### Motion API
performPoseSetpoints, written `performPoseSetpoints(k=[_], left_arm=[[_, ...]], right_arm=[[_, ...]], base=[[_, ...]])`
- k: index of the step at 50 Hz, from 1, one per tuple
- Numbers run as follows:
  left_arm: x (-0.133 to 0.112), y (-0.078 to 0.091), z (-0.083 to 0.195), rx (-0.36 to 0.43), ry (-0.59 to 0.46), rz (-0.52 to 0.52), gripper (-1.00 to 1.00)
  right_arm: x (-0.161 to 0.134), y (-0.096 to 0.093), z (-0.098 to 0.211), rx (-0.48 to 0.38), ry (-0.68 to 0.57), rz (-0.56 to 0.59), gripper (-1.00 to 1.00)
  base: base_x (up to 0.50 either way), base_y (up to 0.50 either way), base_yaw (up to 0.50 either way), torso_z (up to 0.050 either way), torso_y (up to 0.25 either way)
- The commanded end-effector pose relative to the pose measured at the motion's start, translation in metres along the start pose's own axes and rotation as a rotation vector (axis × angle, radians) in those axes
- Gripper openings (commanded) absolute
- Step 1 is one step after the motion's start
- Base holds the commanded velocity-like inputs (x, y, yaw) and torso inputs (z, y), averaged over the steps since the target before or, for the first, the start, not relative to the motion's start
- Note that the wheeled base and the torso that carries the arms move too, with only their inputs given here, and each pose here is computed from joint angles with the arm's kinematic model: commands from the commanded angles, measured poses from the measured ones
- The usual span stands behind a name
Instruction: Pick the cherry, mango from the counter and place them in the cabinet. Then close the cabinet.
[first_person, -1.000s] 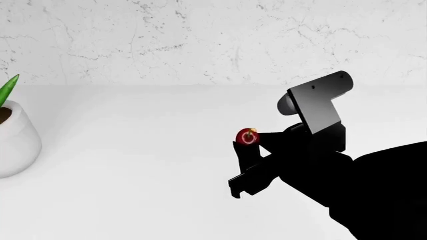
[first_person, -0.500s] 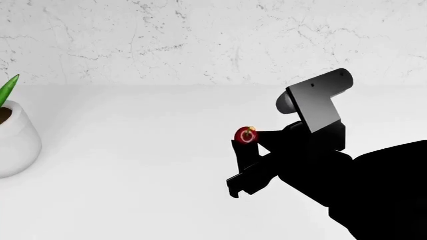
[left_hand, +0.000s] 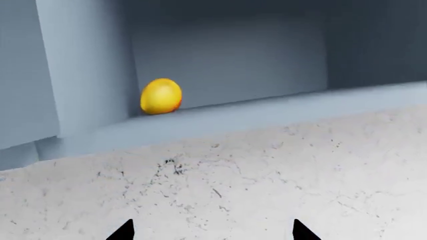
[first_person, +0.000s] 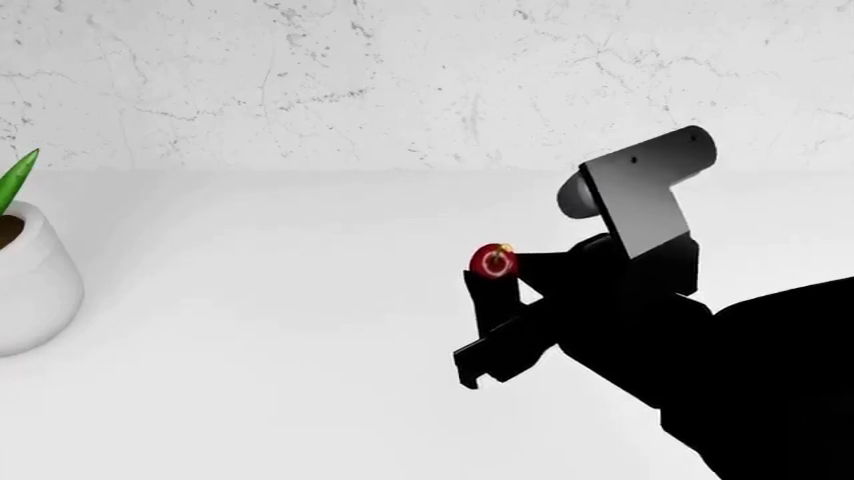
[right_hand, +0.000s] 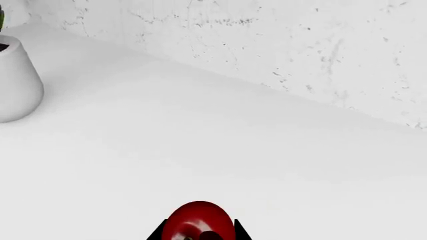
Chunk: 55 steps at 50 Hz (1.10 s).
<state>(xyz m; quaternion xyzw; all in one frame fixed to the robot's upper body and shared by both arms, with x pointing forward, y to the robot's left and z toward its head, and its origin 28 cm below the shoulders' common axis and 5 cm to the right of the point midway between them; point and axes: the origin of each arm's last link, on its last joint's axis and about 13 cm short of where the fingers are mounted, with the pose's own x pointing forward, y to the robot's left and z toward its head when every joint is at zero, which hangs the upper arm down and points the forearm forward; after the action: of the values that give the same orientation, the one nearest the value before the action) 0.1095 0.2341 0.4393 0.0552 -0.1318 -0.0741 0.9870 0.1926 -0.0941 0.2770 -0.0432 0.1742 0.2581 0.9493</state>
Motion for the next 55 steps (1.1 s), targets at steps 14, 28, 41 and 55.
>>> performPoseSetpoints(k=[14, 28, 41, 55], left_arm=[[0.004, 0.004, -0.077, -0.004, 0.012, 0.078, 1.0], [0.007, 0.004, -0.118, 0.039, 0.087, 0.12, 1.0], [0.008, 0.004, -0.143, 0.073, 0.122, 0.14, 1.0], [0.01, 0.004, -0.154, 0.056, 0.131, 0.127, 1.0]], right_arm=[[-0.02, 0.014, 0.061, -0.129, -0.381, -0.036, -1.0], [-0.032, 0.027, 0.116, -0.212, -0.615, -0.006, -1.0], [-0.058, 0.039, 0.164, -0.285, -0.781, -0.024, -1.0], [-0.074, 0.043, 0.205, -0.352, -0.87, -0.075, -1.0]], base=[[0.0, 0.0, 0.0, 0.0, 0.0], [0.0, 0.0, 0.0, 0.0, 0.0], [0.0, 0.0, 0.0, 0.0, 0.0], [0.0, 0.0, 0.0, 0.0, 0.0]])
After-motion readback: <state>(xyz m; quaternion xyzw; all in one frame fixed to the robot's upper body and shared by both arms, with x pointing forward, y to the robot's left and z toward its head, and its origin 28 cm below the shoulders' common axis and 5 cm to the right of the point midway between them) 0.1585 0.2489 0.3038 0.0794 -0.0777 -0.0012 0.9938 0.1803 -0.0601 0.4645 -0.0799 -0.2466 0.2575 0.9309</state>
